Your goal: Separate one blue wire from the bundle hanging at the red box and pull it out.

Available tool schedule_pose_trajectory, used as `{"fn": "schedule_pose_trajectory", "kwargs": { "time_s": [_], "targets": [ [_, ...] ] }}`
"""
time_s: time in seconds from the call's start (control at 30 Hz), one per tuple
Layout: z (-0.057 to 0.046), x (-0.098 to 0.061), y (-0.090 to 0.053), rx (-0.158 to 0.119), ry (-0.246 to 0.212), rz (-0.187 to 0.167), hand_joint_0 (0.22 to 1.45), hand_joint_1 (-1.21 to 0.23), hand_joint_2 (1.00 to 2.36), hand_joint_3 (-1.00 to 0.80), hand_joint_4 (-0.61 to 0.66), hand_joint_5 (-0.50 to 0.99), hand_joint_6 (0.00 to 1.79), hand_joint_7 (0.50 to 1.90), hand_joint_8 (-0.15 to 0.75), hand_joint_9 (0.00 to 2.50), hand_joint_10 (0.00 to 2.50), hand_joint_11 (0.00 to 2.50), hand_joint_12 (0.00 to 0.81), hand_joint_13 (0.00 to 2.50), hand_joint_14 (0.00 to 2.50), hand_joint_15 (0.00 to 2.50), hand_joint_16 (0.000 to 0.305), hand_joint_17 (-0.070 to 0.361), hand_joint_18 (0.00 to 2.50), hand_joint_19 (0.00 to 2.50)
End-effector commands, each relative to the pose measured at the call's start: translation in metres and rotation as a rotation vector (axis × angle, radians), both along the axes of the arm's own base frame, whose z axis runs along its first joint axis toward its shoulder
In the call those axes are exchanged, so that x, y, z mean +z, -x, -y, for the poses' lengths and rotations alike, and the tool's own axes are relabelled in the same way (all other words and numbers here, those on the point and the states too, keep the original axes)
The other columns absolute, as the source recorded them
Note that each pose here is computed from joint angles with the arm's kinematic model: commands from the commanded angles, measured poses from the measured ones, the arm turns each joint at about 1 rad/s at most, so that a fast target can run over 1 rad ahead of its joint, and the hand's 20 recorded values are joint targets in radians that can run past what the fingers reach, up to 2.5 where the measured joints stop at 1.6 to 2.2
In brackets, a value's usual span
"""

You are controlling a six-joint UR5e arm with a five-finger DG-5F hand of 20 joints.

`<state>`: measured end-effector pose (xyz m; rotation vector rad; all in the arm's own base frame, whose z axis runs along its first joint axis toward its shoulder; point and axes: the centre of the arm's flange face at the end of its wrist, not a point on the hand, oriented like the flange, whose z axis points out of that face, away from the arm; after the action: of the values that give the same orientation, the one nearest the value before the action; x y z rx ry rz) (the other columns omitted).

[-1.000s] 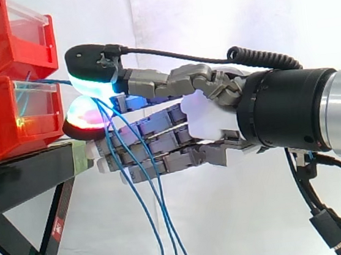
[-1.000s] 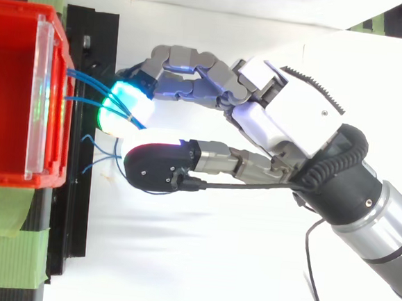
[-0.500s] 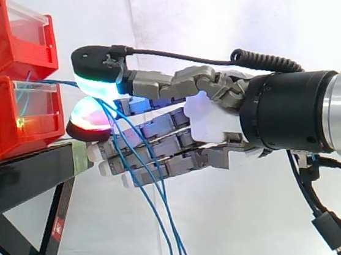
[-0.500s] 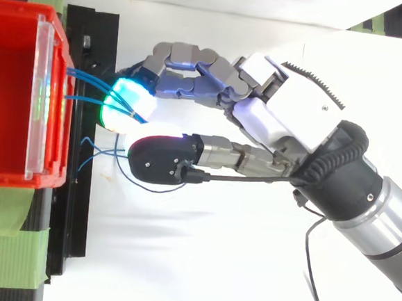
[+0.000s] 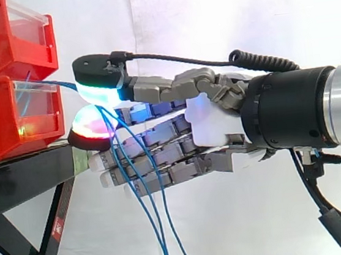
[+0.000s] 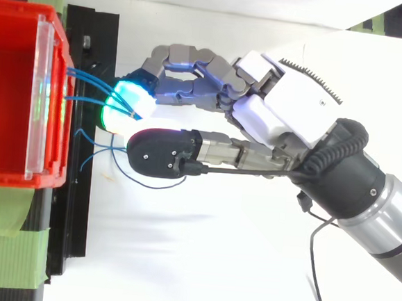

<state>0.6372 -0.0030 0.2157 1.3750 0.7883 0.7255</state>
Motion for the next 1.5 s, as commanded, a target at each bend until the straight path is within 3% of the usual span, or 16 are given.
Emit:
{"fn": "schedule_pose_trajectory", "kwargs": {
  "time_s": [0.0, 0.3, 0.57, 1.1, 1.27, 1.47],
  "targets": [
    [0.001, -0.001, 0.001, 0.0, -0.007, -0.009, 0.61, -0.67, 1.01, -0.42, 0.25, -0.14, 0.66, 1.03, 0.346, 0.74, 0.01, 0.41, 0.423, 0.57, 0.01, 0.33, 0.056, 0.126, 0.52, 0.3],
    [0.001, 0.004, -0.002, -0.001, -0.021, 0.005, 0.61, -0.66, 1.01, -0.43, 0.25, -0.14, 0.66, 1.02, 0.347, 0.75, 0.01, 0.42, 0.423, 0.58, 0.01, 0.34, 0.056, 0.126, 0.53, 0.31],
    [0.005, 0.007, -0.001, -0.003, -0.037, -0.023, 0.61, -0.66, 1.01, -0.43, 0.24, -0.14, 0.66, 1.01, 0.346, 0.75, 0.01, 0.43, 0.422, 0.59, 0.01, 0.35, 0.056, 0.125, 0.55, 0.31],
    [0.008, 0.01, -0.002, -0.004, -0.062, -0.013, 0.62, -0.65, 1.01, -0.38, 0.23, -0.15, 0.69, 1.0, 0.346, 0.77, 0.01, 0.47, 0.423, 0.6, 0.01, 0.36, 0.056, 0.125, 0.56, 0.32],
    [0.011, 0.012, -0.003, -0.009, -0.068, -0.018, 0.62, -0.64, 1.01, -0.32, 0.23, -0.17, 0.78, 0.87, 0.345, 0.78, 0.01, 0.53, 0.426, 0.61, 0.01, 0.37, 0.056, 0.125, 0.56, 0.33],
    [0.013, 0.014, -0.002, -0.013, -0.078, -0.03, 0.63, -0.68, 1.02, -0.28, 0.21, -0.19, 0.82, 0.86, 0.344, 0.77, 0.01, 0.54, 0.428, 0.61, 0.01, 0.37, 0.055, 0.125, 0.57, 0.33]
  ]
}}
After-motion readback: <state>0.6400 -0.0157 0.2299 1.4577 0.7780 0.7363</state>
